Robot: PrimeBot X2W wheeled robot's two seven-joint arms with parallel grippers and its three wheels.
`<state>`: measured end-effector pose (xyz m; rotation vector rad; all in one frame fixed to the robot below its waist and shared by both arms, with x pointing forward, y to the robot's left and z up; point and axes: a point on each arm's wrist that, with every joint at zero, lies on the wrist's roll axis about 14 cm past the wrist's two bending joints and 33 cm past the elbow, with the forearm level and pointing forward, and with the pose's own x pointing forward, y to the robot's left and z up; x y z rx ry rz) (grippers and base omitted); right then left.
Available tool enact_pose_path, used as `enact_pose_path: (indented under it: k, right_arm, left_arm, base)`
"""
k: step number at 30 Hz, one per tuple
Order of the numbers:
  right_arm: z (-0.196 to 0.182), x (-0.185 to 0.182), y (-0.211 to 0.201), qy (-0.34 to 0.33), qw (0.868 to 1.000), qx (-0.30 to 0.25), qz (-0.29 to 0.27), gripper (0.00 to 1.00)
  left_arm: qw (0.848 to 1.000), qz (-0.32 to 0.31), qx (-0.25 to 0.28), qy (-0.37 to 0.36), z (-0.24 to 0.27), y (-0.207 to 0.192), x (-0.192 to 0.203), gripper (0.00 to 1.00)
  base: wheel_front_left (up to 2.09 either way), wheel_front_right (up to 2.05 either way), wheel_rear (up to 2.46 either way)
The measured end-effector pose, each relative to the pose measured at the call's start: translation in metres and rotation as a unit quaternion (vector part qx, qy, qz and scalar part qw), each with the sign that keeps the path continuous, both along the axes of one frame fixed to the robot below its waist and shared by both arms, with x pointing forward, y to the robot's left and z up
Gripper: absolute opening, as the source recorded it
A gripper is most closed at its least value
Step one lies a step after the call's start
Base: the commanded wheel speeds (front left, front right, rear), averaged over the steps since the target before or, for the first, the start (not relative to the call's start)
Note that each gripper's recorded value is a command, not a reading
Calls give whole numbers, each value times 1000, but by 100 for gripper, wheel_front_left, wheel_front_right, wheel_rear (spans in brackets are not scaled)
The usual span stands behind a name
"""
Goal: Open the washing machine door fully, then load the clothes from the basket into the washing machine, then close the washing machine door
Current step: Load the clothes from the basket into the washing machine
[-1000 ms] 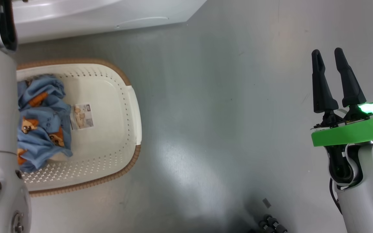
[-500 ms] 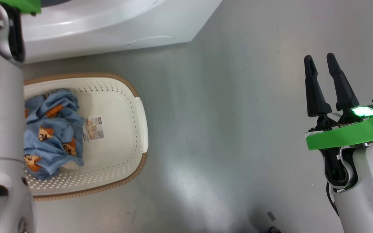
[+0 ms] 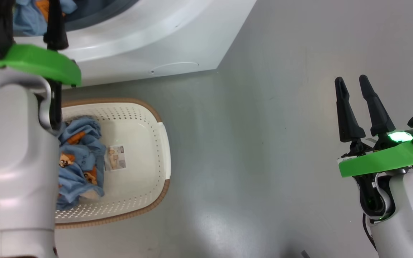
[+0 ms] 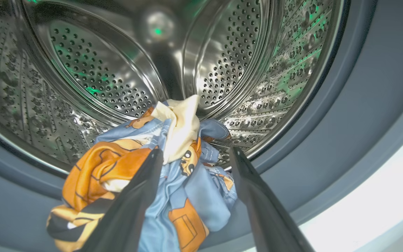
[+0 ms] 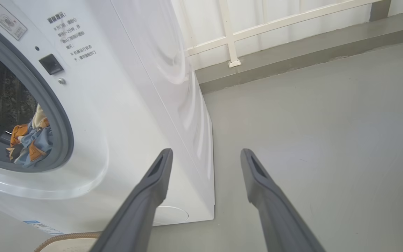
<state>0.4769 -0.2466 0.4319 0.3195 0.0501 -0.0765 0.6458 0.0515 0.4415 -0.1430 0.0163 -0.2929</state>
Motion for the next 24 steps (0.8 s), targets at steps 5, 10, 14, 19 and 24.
enact_pose_path:
  k: [5,10,14,19,24]
  right_arm:
    - [9,3,2,-12,1000,-1,6,100]
    - [14,6,3,-20,1000,-1,8,100]
    - [13,5,6,-19,1000,1,13,100]
    - [20,6,9,-28,999,2,16,100]
    - [21,0,11,-27,999,4,18,100]
  left_arm:
    - [1000,8,-14,-22,12,11,-24,100]
    - [999,16,-19,-34,16,22,-49,100]
    - [998,30,-29,-44,20,34,-66,100]
    - [998,47,-33,-35,16,49,-91,100]
    - [997,60,-31,-29,14,61,-113,100]
  base:
    - [0,0,0]
    - [0,0,0]
    - [0,0,0]
    - [0,0,0]
    - [0,0,0]
